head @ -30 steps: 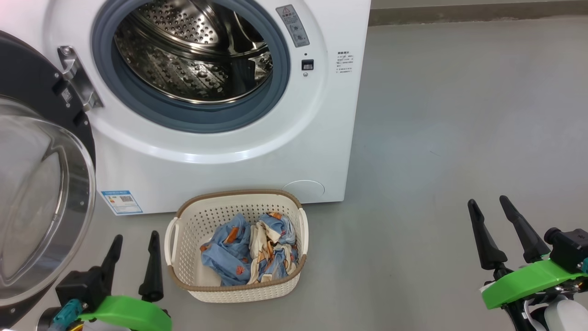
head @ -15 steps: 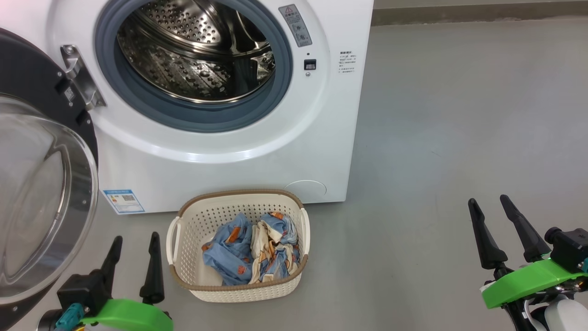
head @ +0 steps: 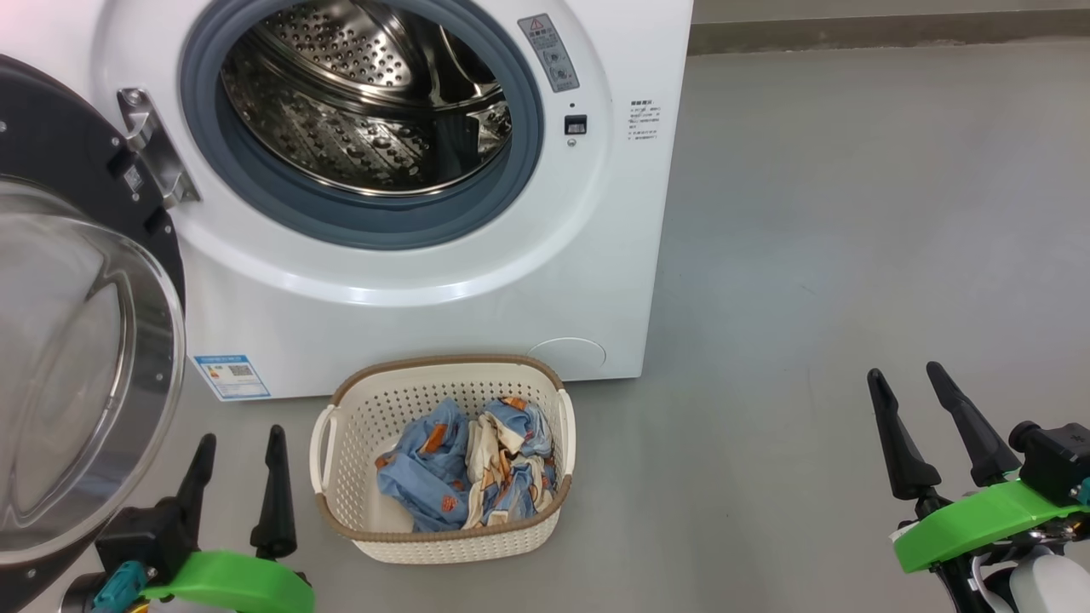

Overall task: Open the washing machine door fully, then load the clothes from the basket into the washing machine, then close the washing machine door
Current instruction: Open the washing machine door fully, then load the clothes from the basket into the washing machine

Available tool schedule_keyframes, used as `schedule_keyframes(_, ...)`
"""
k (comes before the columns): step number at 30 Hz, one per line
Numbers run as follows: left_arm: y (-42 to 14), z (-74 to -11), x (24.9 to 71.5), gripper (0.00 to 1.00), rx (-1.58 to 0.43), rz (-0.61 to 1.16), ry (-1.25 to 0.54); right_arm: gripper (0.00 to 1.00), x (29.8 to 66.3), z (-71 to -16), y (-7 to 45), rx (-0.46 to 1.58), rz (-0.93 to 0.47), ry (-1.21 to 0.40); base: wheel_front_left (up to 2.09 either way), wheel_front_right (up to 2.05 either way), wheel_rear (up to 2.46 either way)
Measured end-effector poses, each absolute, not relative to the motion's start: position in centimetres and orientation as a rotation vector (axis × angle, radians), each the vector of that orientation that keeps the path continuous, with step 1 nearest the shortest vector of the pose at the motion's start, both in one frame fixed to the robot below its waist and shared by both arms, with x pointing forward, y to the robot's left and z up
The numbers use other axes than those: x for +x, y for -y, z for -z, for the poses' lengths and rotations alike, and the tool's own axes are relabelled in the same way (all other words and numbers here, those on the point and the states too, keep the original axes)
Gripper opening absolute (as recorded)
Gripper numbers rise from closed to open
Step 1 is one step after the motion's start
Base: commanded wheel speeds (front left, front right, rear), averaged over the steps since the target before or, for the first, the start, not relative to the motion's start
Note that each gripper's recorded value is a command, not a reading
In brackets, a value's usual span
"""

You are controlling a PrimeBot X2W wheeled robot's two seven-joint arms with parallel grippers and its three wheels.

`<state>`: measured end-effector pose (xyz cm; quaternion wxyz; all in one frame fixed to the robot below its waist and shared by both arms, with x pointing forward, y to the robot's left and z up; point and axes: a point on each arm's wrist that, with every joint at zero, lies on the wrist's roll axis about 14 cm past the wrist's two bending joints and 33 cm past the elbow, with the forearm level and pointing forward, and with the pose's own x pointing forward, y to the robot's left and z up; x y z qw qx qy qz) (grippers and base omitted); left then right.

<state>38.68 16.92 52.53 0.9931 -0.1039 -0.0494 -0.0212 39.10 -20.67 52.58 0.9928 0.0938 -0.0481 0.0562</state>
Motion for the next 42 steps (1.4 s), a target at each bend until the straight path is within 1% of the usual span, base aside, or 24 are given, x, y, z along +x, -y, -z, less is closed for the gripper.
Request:
schedule_keyframes(29, -17.14, -52.84, 38.68, 1.00, -0.206, 0.035, 0.115, 1.00, 39.17, -52.54, 20.50, 0.187, -0.118, 0.094, 0.01, -0.01, 0.00)
schedule_keyframes(34, -17.21, -52.75, 38.69, 1.00, -0.212, 0.032, 0.113, 1.00, 39.26, -52.43, 20.43, 0.187, -0.120, 0.091, 0.65, -0.65, 0.00)
schedule_keyframes(42, -17.51, -52.71, 38.72, 1.00, -0.214, 0.022, 0.113, 1.00, 39.32, -52.36, 20.38, 0.189, -0.121, 0.089, 1.25, -1.25, 0.00)
